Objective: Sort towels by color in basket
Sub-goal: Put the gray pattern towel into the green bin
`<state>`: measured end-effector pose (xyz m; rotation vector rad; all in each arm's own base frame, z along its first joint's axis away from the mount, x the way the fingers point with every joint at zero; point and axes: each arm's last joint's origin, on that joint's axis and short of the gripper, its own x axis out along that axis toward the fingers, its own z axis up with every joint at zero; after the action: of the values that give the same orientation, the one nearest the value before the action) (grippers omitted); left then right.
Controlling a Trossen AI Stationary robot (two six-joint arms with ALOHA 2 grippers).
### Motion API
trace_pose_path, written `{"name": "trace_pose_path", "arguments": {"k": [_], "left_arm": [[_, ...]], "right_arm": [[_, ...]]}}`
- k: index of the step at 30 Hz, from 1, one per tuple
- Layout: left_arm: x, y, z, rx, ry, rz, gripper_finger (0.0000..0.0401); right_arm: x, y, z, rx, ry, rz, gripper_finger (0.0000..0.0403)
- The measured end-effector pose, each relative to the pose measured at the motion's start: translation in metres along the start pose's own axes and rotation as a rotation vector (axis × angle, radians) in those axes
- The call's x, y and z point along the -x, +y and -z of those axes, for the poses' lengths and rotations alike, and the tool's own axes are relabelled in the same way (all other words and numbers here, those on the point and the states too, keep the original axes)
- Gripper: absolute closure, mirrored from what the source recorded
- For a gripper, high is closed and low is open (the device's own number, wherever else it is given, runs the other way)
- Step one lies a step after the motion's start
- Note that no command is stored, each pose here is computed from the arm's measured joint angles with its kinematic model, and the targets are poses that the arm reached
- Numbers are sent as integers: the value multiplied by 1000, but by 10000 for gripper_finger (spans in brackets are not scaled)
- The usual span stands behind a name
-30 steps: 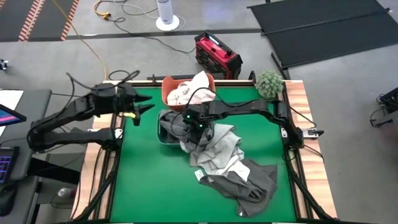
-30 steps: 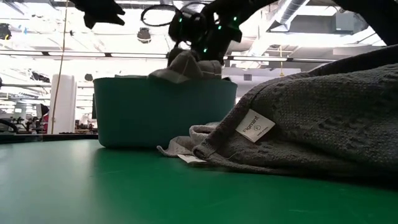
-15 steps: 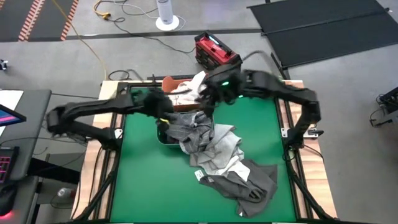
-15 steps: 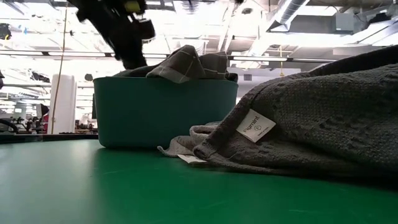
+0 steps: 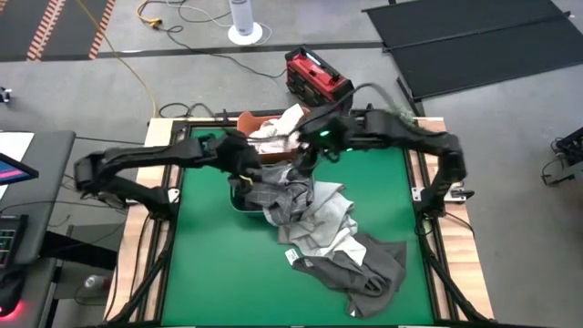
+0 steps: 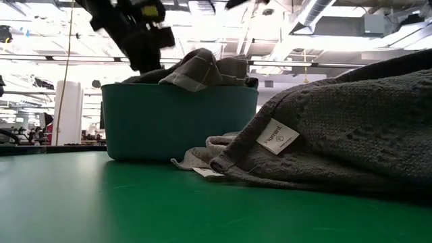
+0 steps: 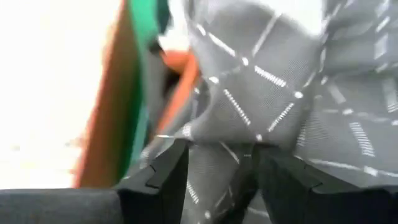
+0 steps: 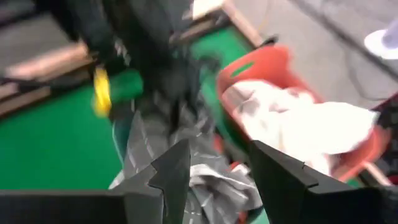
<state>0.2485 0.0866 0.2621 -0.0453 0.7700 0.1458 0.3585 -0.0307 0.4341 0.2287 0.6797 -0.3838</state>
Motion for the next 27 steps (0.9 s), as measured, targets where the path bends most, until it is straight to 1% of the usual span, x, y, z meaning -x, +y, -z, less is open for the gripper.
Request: {"name": "trace_pose_path", "arguments": {"k": [3, 6, 10, 12, 14, 17, 20, 23, 27], "left_arm": [[35, -3, -6, -11, -117, -41, 234], [73, -7, -6, 13, -230, -102, 234], [117, -12, -1, 84, -373, -167, 234], [136, -15, 4, 106, -439, -169, 234], [150, -18, 8, 124, -488, -167, 234], [164, -21, 17, 156, -509, -159, 234], [171, -23, 24, 176, -502, -150, 234], [172, -25, 29, 181, -469, -114, 234], [164, -26, 33, 149, -386, -85, 234]], "right_arm": [[-39, 10, 8, 33, 112, -80, 210], [-77, 24, 21, 72, 221, -161, 210], [-126, 38, 42, 184, 328, -175, 210], [-152, 43, 55, 222, 382, -172, 210], [-178, 45, 68, 243, 436, -201, 210], [-214, 47, 87, 237, 505, -243, 210], [-237, 47, 105, 239, 570, -237, 210], [-247, 45, 113, 230, 613, -235, 210], [-240, 40, 108, 191, 621, -240, 210]]}}
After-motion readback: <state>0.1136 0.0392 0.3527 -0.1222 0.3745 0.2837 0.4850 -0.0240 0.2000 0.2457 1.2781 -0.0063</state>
